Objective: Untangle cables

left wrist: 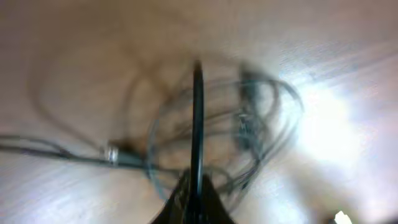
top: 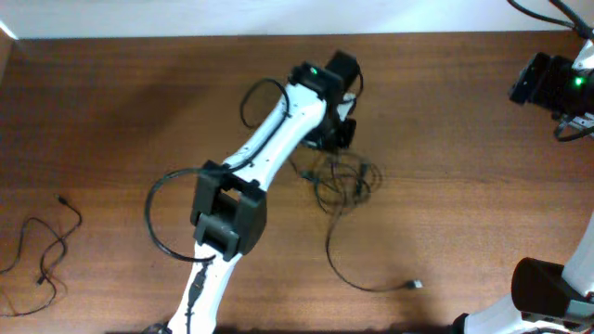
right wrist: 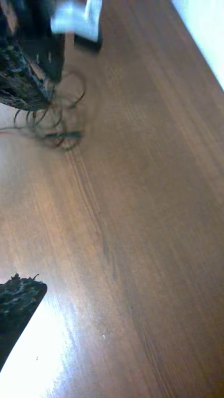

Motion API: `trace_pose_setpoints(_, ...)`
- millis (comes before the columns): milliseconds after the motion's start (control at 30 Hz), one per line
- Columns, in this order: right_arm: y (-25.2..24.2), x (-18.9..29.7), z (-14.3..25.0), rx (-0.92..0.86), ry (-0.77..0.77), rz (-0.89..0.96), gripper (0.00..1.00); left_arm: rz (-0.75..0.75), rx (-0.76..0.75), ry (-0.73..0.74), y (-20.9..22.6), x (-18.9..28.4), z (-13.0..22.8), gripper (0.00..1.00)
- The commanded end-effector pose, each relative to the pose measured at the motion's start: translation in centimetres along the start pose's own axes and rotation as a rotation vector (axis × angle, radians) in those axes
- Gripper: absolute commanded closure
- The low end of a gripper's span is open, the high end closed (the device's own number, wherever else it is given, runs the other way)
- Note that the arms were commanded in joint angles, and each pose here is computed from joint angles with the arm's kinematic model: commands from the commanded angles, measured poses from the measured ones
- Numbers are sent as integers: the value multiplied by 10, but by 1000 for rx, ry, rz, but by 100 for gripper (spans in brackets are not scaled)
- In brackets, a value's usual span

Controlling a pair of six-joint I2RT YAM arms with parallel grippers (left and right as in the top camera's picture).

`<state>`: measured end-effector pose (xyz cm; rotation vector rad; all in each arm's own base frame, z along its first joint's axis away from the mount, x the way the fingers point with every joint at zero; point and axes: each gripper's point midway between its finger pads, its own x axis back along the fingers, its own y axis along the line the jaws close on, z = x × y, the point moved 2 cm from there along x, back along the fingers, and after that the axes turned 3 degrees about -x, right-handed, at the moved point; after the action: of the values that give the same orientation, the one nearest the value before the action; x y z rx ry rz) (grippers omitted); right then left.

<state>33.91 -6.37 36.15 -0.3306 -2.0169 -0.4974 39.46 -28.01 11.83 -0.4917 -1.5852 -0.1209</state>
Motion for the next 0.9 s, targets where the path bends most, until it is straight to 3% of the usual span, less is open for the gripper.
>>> trace_pose_setpoints(0,15,-7,3,58,45,-97,13,62,-31,-357,-16,155,-25,100)
trace_pose_setpoints(100,38,-10,9,160,95,-256,13,93,-129,-591,-34,246,-13,100)
trace_pose_setpoints(333,97,-16,28,319,146,-427,14,128,-170,-1048,-37,379,-2,100)
trace_pose_setpoints(633,181,-72,70,420,348,-540,18,101,-134,-1240,-22,429,-3,100)
trace_pose_setpoints(767,207,-113,91,453,444,-533,18,80,-69,-1359,2,473,20,100)
trace_pose_setpoints(867,237,-131,102,520,425,-571,18,59,-62,-1420,6,497,42,100)
